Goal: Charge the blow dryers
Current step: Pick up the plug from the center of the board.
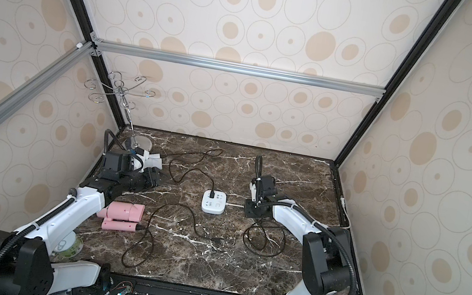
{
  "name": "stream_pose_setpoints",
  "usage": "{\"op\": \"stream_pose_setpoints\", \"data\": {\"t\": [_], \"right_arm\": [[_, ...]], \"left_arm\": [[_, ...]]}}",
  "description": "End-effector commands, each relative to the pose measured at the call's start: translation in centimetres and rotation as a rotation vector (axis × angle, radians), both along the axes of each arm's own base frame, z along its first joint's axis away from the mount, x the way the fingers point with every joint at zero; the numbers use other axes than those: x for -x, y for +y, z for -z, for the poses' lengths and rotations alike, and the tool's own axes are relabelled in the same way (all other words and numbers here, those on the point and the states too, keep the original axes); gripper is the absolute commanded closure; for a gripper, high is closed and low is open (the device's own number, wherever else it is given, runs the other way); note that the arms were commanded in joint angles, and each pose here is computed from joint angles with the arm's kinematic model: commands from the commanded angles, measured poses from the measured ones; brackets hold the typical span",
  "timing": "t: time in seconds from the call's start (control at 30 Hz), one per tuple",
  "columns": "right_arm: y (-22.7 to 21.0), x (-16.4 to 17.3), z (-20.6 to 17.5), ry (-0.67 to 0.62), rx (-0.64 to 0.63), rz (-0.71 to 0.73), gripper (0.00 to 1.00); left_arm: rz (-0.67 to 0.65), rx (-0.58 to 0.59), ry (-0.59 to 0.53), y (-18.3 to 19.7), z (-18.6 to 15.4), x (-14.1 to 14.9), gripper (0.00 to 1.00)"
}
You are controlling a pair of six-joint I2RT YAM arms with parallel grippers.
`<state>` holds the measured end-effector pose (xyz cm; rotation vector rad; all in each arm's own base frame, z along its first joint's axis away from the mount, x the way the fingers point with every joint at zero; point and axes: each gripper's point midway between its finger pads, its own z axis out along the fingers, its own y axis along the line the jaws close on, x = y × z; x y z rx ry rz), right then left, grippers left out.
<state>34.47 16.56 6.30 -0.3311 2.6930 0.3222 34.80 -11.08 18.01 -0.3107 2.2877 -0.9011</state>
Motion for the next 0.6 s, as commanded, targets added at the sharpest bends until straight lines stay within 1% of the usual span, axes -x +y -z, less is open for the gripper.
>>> {"op": "stream_pose_setpoints", "data": {"t": [0.0,0.23,0.33,0.4,0.47,0.57], "right_arm": [[0.4,0.1,1.2,0.027,-0.008,-0.055,0.63],[-0.8,-0.3,1.4,0.007,0.069,-0.059,0.62],[-1.1,-0.6,1.1,-0.017,0.072,-0.053,0.62],[-1.4,-0.9,1.5,-0.010,0.080,-0.045,0.62],[-1.2,-1.2,1.8,0.016,0.061,-0.051,0.62],[-1.1,-1.9,1.5,0.009,0.073,-0.069,0.62]], "left_arm": [[0.012,-0.012,-0.012,-0.4,-0.6,-0.6,0.46],[0.034,-0.005,-0.020,-0.8,-1.0,-1.3,0.45],[0.044,0.006,-0.017,-1.1,-0.9,-1.5,0.46],[0.051,0.015,-0.014,-1.2,-0.7,-1.4,0.46],[0.055,0.018,-0.006,-1.3,-0.4,-1.3,0.45],[0.052,0.018,0.000,-1.3,-0.2,-1.0,0.46]]}}
